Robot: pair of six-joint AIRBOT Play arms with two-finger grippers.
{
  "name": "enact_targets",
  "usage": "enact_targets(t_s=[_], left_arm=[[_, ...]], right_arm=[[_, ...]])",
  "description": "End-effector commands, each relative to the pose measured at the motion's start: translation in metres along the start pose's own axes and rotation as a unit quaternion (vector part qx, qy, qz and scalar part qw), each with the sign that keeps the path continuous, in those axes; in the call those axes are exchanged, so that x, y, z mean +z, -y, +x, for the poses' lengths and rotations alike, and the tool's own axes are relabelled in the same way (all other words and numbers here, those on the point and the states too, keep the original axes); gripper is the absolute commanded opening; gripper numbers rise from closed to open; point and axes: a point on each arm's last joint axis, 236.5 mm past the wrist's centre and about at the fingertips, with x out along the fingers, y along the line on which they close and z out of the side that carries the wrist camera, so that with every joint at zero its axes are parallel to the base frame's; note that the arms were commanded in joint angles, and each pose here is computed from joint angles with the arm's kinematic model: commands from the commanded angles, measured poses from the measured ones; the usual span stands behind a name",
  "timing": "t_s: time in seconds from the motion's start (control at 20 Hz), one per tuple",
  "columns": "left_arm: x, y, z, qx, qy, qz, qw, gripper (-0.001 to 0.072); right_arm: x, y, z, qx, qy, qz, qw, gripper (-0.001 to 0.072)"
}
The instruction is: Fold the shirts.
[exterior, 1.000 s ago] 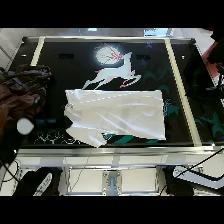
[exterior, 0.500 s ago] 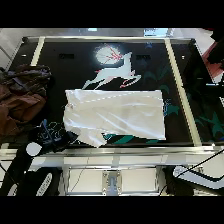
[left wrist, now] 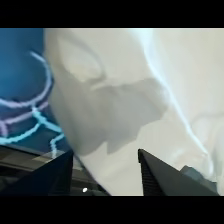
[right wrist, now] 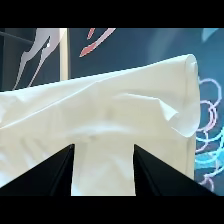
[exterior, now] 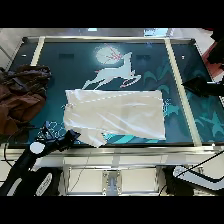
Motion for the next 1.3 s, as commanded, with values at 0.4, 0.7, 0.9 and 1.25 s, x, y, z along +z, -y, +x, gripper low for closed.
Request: enact_targets(t_s=[0.4, 0.7, 0.9, 1.25], left_arm=[[-0.005, 0.049, 0.002, -0.099, -0.026, 0.013, 0.995, 0.0013], [-0.001, 0.059, -0.002, -0.107, -0.022, 0.031, 0.993, 0.0012], [-0.002, 0.059, -0.002, -0.108, -0.025, 0.031, 0.993, 0.0012], [-0.002, 0.058, -0.001, -0.105, -0.024, 0.034, 0.994, 0.0013]], right_arm=[[-0.157, 0.070, -0.009, -0.119, -0.225, 0.087, 0.963, 0.0291], [-0.268, 0.094, 0.009, -0.125, -0.260, 0.260, 0.921, 0.0418], [-0.273, 0.093, 0.034, -0.105, -0.218, 0.301, 0.923, 0.0417], [-0.272, 0.097, 0.046, -0.098, -0.203, 0.325, 0.918, 0.0372]])
